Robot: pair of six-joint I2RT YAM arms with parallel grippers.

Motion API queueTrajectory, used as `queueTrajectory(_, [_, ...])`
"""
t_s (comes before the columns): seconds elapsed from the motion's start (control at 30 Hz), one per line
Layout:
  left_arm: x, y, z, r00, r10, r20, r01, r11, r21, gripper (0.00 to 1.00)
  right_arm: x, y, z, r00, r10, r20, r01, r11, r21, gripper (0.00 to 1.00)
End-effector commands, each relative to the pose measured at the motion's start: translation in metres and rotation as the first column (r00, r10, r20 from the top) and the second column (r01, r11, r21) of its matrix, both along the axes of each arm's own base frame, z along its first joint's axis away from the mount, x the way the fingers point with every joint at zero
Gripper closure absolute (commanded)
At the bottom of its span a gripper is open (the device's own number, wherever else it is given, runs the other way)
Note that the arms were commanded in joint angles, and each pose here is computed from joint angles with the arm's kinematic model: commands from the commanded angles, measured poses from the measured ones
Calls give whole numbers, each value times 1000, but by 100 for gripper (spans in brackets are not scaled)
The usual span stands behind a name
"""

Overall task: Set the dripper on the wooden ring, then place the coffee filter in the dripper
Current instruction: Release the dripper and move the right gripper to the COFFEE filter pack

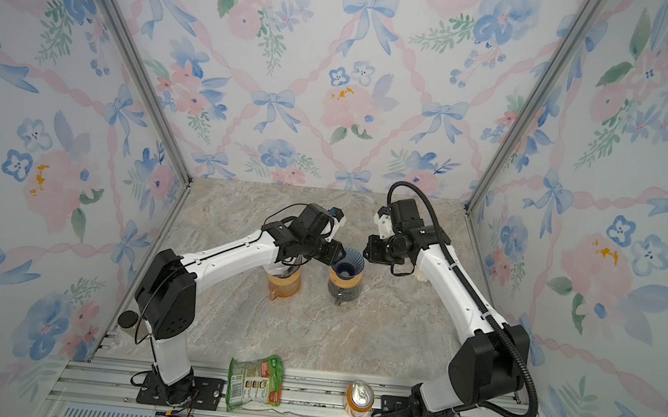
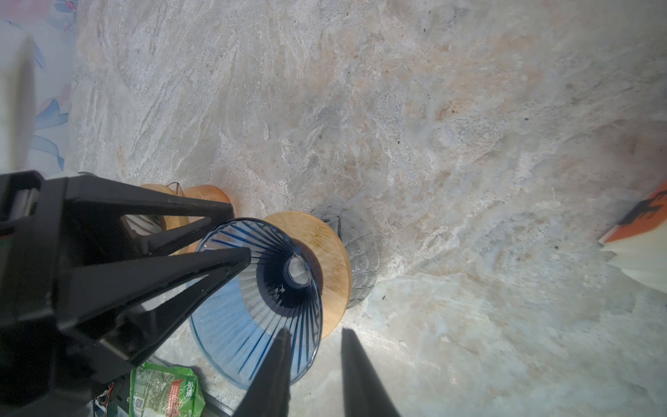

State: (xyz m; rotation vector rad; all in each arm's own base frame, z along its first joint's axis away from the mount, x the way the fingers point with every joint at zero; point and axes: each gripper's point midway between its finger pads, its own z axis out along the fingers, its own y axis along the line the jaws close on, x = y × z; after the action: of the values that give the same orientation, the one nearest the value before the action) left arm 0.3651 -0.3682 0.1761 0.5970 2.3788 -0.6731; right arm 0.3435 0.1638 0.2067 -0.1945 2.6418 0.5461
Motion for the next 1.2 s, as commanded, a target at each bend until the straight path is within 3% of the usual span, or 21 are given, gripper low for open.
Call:
queueTrajectory(0.0, [6, -1, 15, 999, -11, 35, 11, 1000, -5, 60, 5, -12, 15, 999, -20, 36, 21, 999, -28, 71])
queueTrajectory(0.27, [7, -1, 41, 996, -16, 86, 19, 999, -32, 47, 3, -65, 25, 985, -155, 77, 160, 986, -53, 71])
queueTrajectory(0.43, [8, -1, 68, 989, -30, 146, 38, 998, -54, 34, -3, -107, 21, 960, -266, 85, 272, 960, -61, 71])
queueTrajectory(0.6, [7, 2, 82, 984, -21, 176, 33, 997, -65, 27, -6, -140, 10, 927, -365, 85, 370, 928, -51, 74])
queueTrajectory(0.73, [-1, 7, 86, 980, -31, 198, 42, 998, -53, 27, -5, -162, -1, 899, -433, 69, 436, 899, -31, 75])
queueTrajectory(1.17, [-19, 38, 70, 978, 43, 205, -37, 999, -34, 10, 23, -194, -57, 846, -530, 57, 533, 841, -89, 77])
